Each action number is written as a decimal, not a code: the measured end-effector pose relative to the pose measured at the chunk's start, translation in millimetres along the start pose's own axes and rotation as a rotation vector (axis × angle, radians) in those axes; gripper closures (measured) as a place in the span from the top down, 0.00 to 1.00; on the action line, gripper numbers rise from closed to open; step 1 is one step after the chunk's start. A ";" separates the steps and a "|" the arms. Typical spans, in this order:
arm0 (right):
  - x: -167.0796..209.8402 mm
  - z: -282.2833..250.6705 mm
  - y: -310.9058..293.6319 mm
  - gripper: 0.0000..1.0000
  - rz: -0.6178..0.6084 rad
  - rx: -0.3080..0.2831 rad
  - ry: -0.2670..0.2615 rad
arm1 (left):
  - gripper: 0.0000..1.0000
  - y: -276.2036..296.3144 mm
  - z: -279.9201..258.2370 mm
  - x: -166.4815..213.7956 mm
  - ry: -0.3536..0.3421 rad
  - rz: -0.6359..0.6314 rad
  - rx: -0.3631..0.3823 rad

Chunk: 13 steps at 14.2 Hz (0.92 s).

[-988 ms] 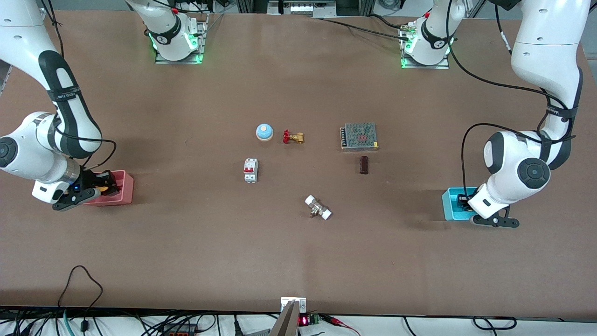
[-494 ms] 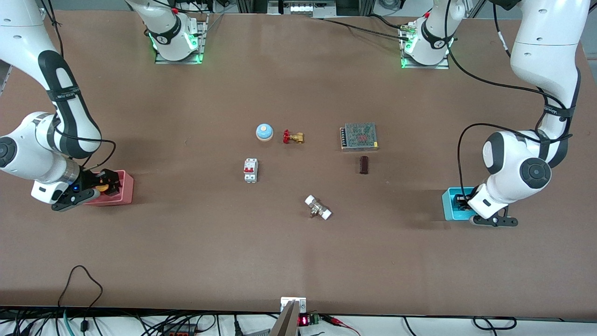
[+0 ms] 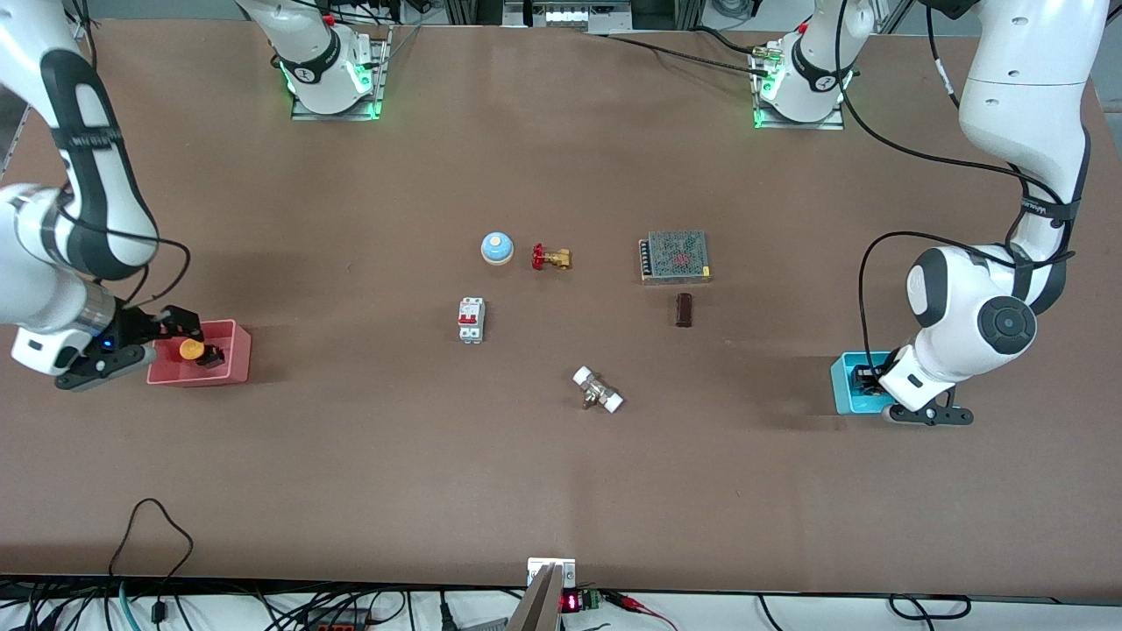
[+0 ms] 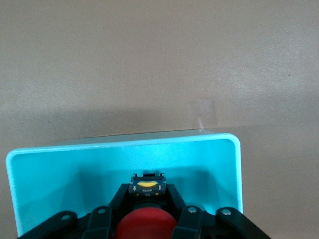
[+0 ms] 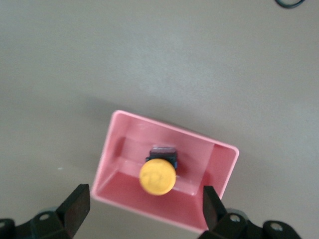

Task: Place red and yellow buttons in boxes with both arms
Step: 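Raise the right gripper away while the left gripper releases the red button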

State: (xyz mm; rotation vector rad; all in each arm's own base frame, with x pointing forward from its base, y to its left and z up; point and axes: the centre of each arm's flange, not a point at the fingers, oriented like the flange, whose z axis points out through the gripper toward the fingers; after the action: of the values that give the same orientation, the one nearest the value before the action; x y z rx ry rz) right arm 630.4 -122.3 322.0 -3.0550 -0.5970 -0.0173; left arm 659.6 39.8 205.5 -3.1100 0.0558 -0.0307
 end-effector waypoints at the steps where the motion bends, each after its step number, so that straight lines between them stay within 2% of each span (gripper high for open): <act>1: 2.4 -19.2 -10.4 1.00 0.015 0.004 -0.009 | 0.36 -0.1 0.7 -0.4 -0.002 0.000 0.000; 4: 15.0 -86.2 -54.9 1.00 0.127 -0.006 -0.002 | 0.39 -0.1 1.2 -0.8 -0.003 0.000 0.000; 7: 16.6 -149.9 -97.0 1.00 0.286 -0.024 0.034 | 0.64 0.0 0.8 -0.5 -0.002 0.002 0.000; 11: 4.4 -211.9 -142.1 1.00 0.364 -0.027 0.000 | 1.00 -0.7 -7.7 3.3 0.014 0.021 0.001; 13: -2.8 -229.3 -163.3 1.00 0.355 -0.026 -0.021 | 1.00 -1.5 -22.0 6.6 0.033 0.039 0.004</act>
State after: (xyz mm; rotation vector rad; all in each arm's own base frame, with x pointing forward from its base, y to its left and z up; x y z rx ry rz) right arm 565.1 20.9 555.4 -3.1398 -0.0486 0.0153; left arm 665.8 40.5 227.6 -3.1040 0.1174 -0.0804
